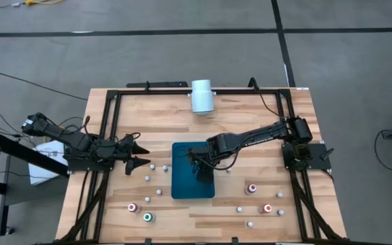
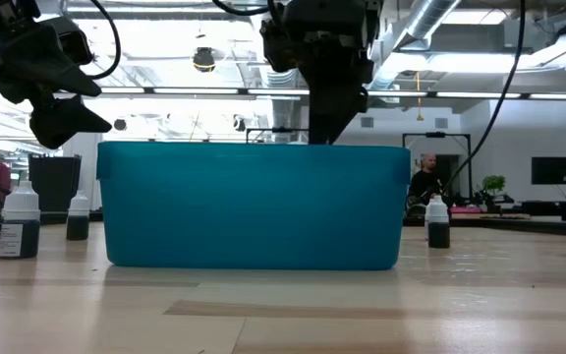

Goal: Pick & Place food coloring
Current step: Put the small green food coloring bottle into the blue bin

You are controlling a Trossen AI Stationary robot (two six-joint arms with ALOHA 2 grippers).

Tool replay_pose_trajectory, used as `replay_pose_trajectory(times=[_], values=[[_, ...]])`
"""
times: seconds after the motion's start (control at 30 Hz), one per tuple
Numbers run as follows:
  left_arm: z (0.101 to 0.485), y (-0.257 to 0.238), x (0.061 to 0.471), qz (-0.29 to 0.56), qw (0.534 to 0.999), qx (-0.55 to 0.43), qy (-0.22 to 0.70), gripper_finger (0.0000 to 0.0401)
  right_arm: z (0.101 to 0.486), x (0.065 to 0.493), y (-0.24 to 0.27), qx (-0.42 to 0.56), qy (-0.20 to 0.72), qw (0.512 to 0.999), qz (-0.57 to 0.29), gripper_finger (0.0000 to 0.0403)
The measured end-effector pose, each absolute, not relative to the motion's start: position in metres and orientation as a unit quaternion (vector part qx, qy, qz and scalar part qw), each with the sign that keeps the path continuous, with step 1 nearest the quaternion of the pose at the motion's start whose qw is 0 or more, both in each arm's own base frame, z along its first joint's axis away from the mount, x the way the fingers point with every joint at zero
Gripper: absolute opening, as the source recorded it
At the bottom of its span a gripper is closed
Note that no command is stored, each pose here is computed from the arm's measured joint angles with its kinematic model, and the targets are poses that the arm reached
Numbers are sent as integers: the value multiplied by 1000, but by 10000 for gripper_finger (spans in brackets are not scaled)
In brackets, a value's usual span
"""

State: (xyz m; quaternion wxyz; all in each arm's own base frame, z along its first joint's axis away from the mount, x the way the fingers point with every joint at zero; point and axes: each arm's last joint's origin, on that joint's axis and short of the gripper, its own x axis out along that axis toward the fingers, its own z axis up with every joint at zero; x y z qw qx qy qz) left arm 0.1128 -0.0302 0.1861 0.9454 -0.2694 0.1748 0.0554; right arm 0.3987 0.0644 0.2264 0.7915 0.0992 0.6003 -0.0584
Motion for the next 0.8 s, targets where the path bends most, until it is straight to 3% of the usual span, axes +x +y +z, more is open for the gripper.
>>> replay_pose_trajectory(times=[0.37, 0.8], values=[[186, -30, 113, 55, 945, -270, 175, 252, 226, 403, 65, 100, 584, 803, -57, 71], [186, -30, 113, 56, 945, -269, 177, 252, 184, 411, 71, 91, 637, 764, -57, 71]])
